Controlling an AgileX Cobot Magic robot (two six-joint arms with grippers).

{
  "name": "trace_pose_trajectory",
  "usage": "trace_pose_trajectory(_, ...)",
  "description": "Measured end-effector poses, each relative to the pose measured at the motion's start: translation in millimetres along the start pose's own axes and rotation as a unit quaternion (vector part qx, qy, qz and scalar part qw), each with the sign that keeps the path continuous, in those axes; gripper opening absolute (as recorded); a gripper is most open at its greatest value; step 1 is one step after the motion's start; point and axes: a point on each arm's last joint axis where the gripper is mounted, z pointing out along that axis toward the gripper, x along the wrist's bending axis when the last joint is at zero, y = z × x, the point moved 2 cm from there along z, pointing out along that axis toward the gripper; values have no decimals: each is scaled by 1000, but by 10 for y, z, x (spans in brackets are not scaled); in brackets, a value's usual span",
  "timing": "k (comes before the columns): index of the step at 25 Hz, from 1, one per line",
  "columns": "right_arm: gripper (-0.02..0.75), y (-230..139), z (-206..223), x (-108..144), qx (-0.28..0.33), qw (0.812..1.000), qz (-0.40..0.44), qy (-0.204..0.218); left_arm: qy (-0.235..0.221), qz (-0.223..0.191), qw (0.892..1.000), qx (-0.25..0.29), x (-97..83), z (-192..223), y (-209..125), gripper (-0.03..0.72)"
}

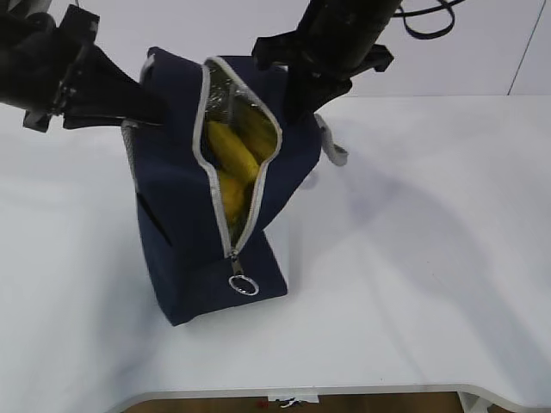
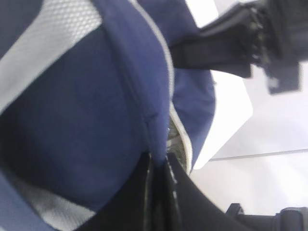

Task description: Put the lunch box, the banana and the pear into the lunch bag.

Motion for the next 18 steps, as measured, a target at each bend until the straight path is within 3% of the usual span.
trace_pose_trajectory(7, -1, -183, -146, -91, 15, 998, -12, -54, -50, 1, 999, -1, -118, 489, -46, 0)
trace_pose_trajectory(12, -1, -210, -127, -103, 21, 998, -11, -57, -58, 4, 998, 4, -126, 793, -20, 0)
trace_pose_trajectory(18, 24, -210, -126, -94, 20, 998, -6, -54, -52, 6, 999, -4, -106, 807, 12, 4)
